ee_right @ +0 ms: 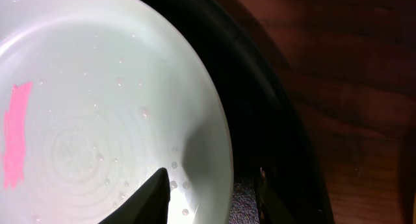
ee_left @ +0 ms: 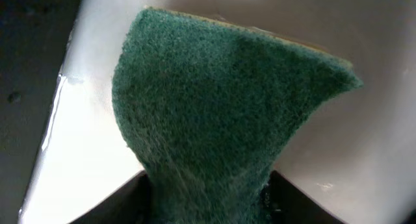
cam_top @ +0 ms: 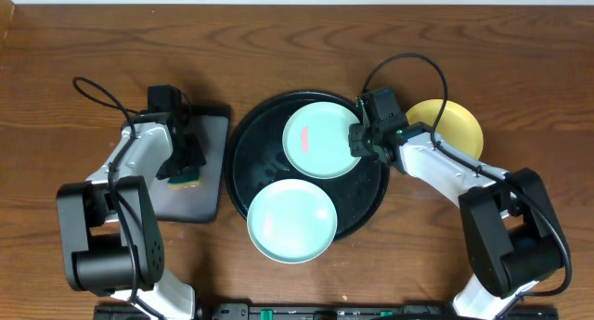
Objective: Clean dirty plates on tray and stack at the side
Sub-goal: 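Lower the left gripper into the water tray and grasp the green sponge, then lift the sponge out of the water tray with the left gripper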
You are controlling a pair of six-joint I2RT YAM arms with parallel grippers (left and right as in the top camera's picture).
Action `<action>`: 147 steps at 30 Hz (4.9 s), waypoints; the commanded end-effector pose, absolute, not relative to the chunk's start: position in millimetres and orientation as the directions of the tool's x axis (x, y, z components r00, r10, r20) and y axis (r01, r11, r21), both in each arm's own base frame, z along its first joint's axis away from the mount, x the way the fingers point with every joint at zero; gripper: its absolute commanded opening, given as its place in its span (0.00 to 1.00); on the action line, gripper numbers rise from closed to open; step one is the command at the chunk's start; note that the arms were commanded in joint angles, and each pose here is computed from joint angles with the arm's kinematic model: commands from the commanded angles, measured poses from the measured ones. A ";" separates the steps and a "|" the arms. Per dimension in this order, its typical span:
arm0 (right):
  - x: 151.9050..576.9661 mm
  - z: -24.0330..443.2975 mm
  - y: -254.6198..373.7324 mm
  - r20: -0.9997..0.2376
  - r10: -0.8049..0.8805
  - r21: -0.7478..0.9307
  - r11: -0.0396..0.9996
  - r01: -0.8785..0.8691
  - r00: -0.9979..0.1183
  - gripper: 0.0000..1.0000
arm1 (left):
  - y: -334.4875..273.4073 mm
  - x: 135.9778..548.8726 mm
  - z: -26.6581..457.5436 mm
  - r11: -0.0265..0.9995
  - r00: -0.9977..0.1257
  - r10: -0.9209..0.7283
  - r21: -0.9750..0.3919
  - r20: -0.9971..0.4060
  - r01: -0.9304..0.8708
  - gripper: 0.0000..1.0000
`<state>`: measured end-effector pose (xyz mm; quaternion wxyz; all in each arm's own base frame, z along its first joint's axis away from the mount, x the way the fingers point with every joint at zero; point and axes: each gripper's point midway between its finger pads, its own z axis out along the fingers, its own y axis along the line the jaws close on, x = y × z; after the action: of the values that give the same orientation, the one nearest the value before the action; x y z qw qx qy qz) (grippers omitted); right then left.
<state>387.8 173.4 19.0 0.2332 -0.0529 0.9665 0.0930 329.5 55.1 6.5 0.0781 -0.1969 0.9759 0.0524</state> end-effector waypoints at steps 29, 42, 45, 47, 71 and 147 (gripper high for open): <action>387.0 15.9 173.2 -0.459 -0.065 0.149 0.977 -0.149 -0.886 0.49 | 40.0 331.2 156.7 0.936 -0.778 -0.341 -0.109 -0.528 -0.336 0.08; 387.1 15.9 173.1 -0.459 -0.065 0.149 0.978 -0.149 -0.886 0.55 | 39.9 331.0 145.0 0.939 -0.802 -0.331 -0.093 -0.498 -0.330 0.07; 387.4 16.1 173.2 -0.464 -0.086 0.139 0.976 -0.168 -0.882 0.58 | 39.9 330.9 143.3 0.946 -0.812 -0.311 -0.081 -0.495 -0.313 0.07; 388.4 16.7 173.7 -0.472 -0.113 0.127 0.973 -0.195 -0.874 0.63 | 39.8 330.7 142.2 0.949 -0.816 -0.301 -0.076 -0.493 -0.305 0.07; 389.6 17.2 172.9 -0.485 -0.183 0.087 0.963 -0.255 -0.855 0.99 | 25.2 332.2 136.9 0.972 -0.850 -0.235 -0.113 -0.472 -0.206 0.07; 383.7 10.5 183.0 -0.457 -0.108 0.171 0.963 -0.207 -0.883 0.01 | 26.9 347.8 141.8 0.973 -0.812 -0.230 -0.119 -0.537 -0.197 0.07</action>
<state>386.6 182.6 18.4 0.2353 -0.0807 0.9623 0.1097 345.5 27.8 143.9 0.2821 -0.1223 0.9511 -0.0302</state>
